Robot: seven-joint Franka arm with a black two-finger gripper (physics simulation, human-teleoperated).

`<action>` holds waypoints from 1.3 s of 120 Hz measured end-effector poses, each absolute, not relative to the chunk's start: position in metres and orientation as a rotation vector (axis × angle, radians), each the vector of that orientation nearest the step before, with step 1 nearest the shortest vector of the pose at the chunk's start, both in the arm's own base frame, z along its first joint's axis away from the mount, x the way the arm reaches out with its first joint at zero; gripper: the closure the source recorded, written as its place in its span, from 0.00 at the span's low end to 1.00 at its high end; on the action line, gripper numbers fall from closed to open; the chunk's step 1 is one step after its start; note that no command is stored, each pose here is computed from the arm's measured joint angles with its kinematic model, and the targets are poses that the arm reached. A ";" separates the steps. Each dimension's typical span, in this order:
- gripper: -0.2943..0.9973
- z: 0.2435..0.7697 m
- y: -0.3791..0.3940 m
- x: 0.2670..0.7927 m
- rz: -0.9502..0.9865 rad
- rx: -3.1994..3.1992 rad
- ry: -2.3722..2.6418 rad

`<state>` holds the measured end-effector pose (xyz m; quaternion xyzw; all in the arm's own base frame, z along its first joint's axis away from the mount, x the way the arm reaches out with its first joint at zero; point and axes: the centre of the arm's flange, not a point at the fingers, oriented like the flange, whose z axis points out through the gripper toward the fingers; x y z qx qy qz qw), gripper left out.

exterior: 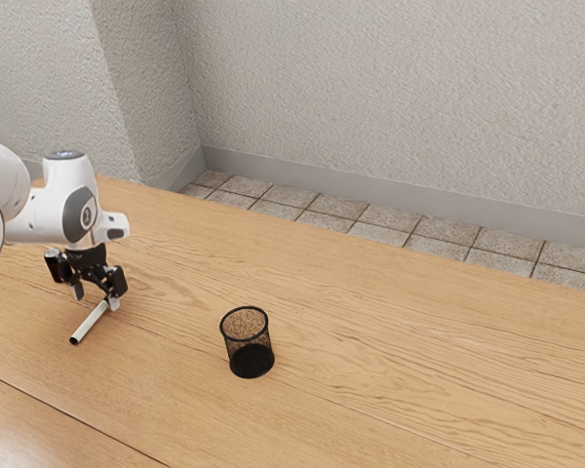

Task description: Put the marker into the pen holder.

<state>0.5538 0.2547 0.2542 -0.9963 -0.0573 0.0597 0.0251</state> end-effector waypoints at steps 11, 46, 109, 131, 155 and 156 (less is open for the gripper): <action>0.23 0.249 0.254 0.553 0.195 -3.083 -0.166; 0.46 0.247 0.249 0.557 0.186 -3.094 -0.129; 0.70 0.246 0.249 0.556 0.183 -3.101 -0.106; 0.71 0.245 0.248 0.556 0.186 -3.104 -0.100; 0.72 0.244 0.247 0.557 0.181 -3.103 -0.090; 0.72 0.245 0.247 0.557 0.180 -3.103 -0.090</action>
